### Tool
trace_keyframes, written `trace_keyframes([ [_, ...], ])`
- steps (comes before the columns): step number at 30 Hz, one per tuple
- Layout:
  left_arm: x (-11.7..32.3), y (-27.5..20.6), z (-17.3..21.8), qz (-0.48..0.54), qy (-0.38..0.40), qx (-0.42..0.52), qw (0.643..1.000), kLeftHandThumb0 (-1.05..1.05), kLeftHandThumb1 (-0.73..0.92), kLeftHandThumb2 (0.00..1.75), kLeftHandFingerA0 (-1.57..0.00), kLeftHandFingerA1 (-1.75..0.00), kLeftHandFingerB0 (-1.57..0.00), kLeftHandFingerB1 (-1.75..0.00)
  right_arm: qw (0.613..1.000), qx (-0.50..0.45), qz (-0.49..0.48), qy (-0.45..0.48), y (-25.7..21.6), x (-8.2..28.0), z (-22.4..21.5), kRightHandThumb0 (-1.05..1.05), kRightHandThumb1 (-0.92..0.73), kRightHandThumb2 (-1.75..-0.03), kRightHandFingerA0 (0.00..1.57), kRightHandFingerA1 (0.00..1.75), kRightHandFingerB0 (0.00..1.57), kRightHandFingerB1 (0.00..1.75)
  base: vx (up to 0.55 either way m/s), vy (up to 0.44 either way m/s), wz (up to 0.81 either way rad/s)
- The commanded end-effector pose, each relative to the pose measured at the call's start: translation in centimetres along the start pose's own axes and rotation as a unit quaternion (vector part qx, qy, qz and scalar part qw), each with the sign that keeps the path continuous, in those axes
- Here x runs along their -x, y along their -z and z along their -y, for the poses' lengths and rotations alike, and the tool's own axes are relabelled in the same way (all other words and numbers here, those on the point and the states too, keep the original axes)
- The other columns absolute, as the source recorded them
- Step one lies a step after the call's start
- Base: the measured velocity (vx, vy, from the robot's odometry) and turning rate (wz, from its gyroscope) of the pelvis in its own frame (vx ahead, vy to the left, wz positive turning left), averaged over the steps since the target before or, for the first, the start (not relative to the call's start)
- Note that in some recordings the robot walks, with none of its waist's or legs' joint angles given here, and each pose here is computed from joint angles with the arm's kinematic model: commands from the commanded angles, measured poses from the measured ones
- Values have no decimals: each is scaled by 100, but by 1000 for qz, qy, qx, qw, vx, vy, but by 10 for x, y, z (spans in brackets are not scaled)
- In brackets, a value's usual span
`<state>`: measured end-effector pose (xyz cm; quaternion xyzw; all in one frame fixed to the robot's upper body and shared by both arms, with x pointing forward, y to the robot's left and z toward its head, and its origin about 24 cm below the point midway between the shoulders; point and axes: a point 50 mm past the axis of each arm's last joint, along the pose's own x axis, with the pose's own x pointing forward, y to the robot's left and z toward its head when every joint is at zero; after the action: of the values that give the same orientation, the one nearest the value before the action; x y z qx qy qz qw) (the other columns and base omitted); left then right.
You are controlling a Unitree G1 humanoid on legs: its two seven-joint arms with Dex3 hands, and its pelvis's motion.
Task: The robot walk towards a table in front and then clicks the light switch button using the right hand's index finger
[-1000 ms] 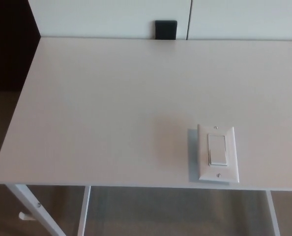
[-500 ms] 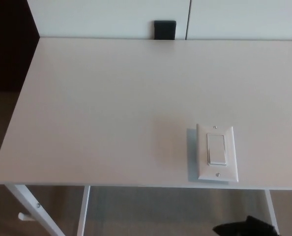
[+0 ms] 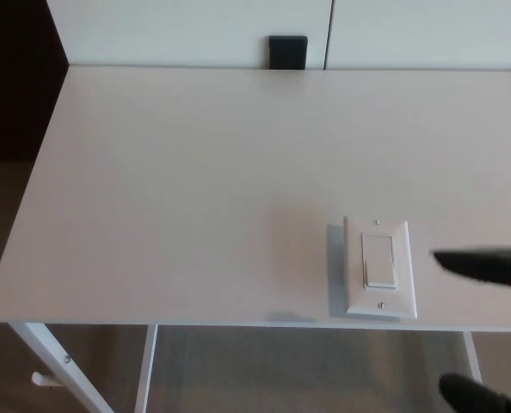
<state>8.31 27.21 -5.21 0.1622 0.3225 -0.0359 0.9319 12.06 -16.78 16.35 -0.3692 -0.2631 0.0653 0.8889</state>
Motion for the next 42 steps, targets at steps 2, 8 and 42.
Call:
trace_keyframes([
  [2, 1, -2, -10, -10, -4, -1, 1000, -16, 62, 58, -45, -42, -42, -40, 977, 209, -29, -32, 22, -28, 3, -66, -47, -56, 0, 48, 20, 65, 0, 0, 0],
  [8, -2, -4, -12, -7, 0, -3, 1000, -17, 63, 58, -44, -43, -43, -40, 962, 256, -56, -77, 39, -44, -5, -72, -36, -77, 0, 53, 17, 63, 0, 0, 0],
  [42, -5, -7, -18, -7, 9, -11, 1000, -19, 62, 58, -46, -43, -43, -39, 864, 351, -186, -309, 95, -56, -62, -90, -46, -86, 2, 47, 14, 48, 0, 0, 0],
])
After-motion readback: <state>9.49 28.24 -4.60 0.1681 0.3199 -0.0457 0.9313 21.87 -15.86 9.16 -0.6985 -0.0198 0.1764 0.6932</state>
